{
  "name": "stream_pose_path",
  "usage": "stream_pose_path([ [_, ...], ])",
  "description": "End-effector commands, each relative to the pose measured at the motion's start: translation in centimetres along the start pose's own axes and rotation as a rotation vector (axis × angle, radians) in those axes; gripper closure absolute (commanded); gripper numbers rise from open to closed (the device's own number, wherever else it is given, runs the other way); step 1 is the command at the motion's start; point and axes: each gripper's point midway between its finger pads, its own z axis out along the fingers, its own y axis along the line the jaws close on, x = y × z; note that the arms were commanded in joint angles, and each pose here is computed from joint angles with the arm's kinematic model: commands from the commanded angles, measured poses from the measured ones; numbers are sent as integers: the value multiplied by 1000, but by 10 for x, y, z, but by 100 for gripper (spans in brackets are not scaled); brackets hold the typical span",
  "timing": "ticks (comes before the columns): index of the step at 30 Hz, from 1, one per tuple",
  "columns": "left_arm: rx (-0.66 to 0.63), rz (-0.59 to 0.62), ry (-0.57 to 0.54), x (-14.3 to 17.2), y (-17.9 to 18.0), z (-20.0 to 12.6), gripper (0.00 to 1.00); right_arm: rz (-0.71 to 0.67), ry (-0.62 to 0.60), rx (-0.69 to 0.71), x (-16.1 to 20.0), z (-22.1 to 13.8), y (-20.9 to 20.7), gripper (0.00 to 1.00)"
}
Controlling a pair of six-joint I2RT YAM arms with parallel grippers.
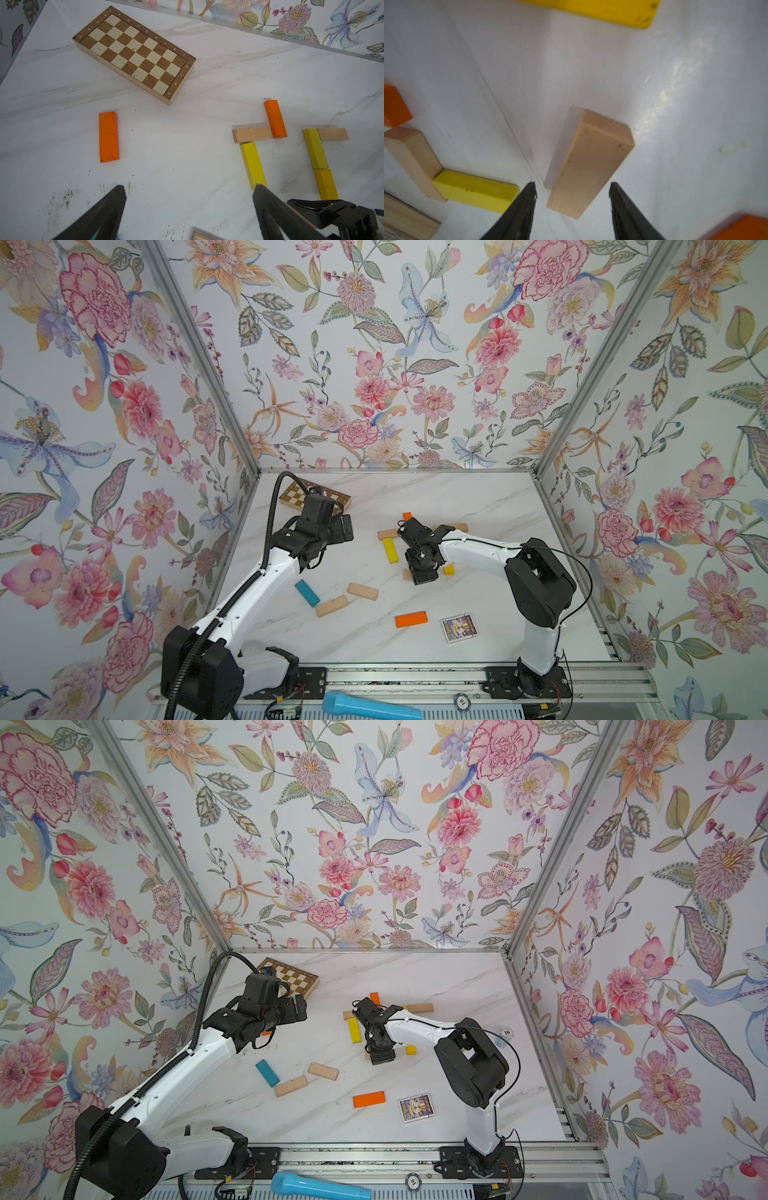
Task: Assemble the number 6 with building blocks
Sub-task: Pick up the building block from the center of the board.
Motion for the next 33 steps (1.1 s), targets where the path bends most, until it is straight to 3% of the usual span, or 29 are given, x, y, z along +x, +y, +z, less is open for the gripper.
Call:
stream_pose_path([
  [1,-4,-6,19,6,2,5,1,49,-16,33,-6,6,-7,44],
  [12,-5,-4,18,7,2,7,1,83,-12,84,-7,21,-13,47],
  [19,-11,-2,12,6,3,7,1,93,2,111,-4,24,-21,63],
  [27,-17,2,15,6,3,8,1,84,-19,90,-2,9,-23,73],
  [33,-23,4,13,6,5,7,1,74,-42,34,-3,-18,-17,73],
])
